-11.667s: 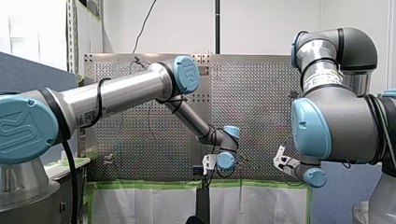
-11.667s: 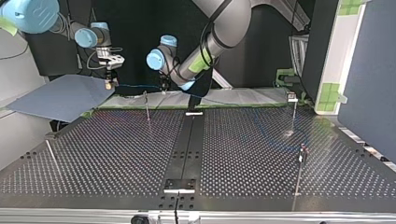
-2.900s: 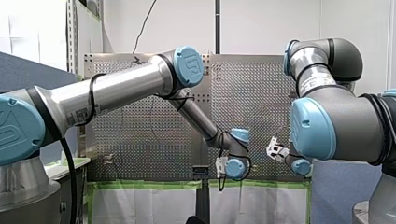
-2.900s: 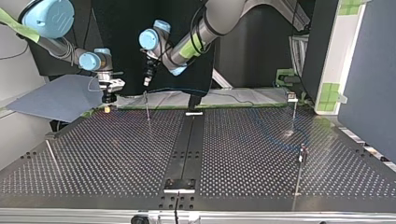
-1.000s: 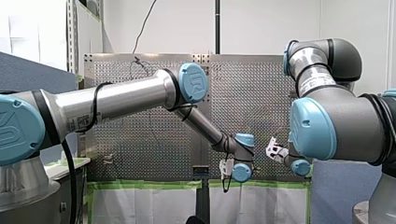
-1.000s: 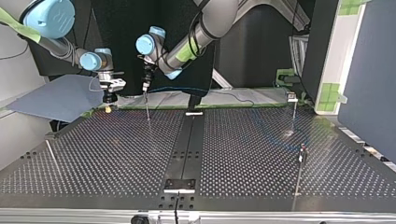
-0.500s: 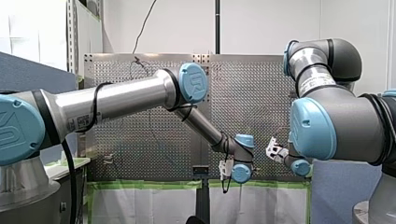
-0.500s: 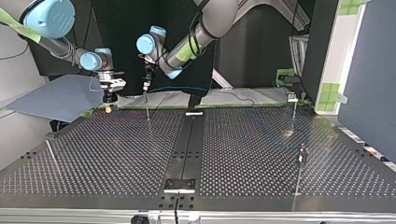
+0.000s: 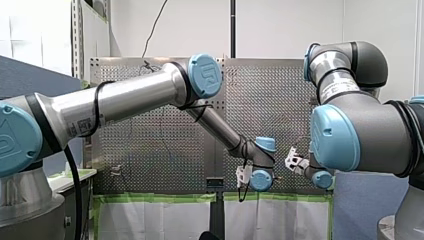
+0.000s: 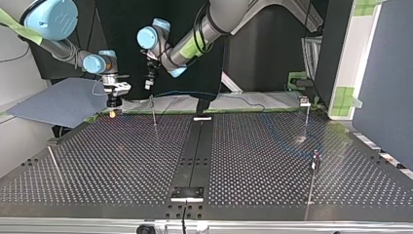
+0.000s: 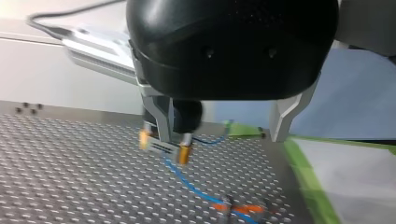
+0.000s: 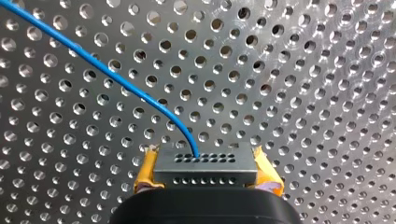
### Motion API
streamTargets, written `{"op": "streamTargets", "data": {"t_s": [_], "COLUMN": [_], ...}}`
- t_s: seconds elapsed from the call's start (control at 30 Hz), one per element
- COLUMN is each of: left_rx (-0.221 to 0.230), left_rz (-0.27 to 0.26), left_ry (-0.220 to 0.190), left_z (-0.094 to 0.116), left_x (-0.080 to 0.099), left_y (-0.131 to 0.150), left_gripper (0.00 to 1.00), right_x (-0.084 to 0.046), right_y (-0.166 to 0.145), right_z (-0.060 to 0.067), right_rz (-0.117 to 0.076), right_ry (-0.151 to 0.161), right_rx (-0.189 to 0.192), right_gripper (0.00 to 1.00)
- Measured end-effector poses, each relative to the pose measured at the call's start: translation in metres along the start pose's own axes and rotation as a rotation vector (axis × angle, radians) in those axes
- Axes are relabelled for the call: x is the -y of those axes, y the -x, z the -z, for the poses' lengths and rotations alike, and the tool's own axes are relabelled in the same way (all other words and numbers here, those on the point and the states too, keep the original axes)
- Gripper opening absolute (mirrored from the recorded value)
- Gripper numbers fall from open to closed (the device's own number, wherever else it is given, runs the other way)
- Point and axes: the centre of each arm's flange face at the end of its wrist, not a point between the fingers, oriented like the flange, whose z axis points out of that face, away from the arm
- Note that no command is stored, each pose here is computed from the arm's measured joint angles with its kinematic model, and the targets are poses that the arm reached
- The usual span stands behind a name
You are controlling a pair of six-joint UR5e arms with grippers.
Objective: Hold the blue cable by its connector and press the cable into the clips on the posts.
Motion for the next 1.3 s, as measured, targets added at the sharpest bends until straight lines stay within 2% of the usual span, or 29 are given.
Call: {"op": "streamTargets", "data": {"t_s": [0.13,0.37,0.53,0.73,1.3], "left_rx": [0.029,0.08,0.107,0.114,0.095], "left_rz": [0.038,0.106,0.157,0.208,0.223], "left_ry": [0.006,0.044,0.031,0.022,0.035], "left_z": [0.008,0.011,0.015,0.023,0.061], "left_x": [0.004,-0.006,-0.009,-0.017,-0.036], "left_y": [0.015,0.042,0.059,0.079,0.122], "left_gripper": [1.0,1.0,1.0,1.0,1.0], "right_x": [-0.002,-0.002,-0.002,-0.001,0.0], "right_y": [-0.001,0.001,0.003,0.004,0.005], "right_z": [0.0,0.001,0.003,0.004,0.004], "right_rz": [0.0,-0.001,-0.007,-0.011,-0.013], "right_ry": [0.011,0.019,0.025,0.029,0.03], "right_rx": [-0.003,0.005,0.02,0.027,0.028], "right_gripper": [0.0,0.0,0.0,0.0,0.0]}}
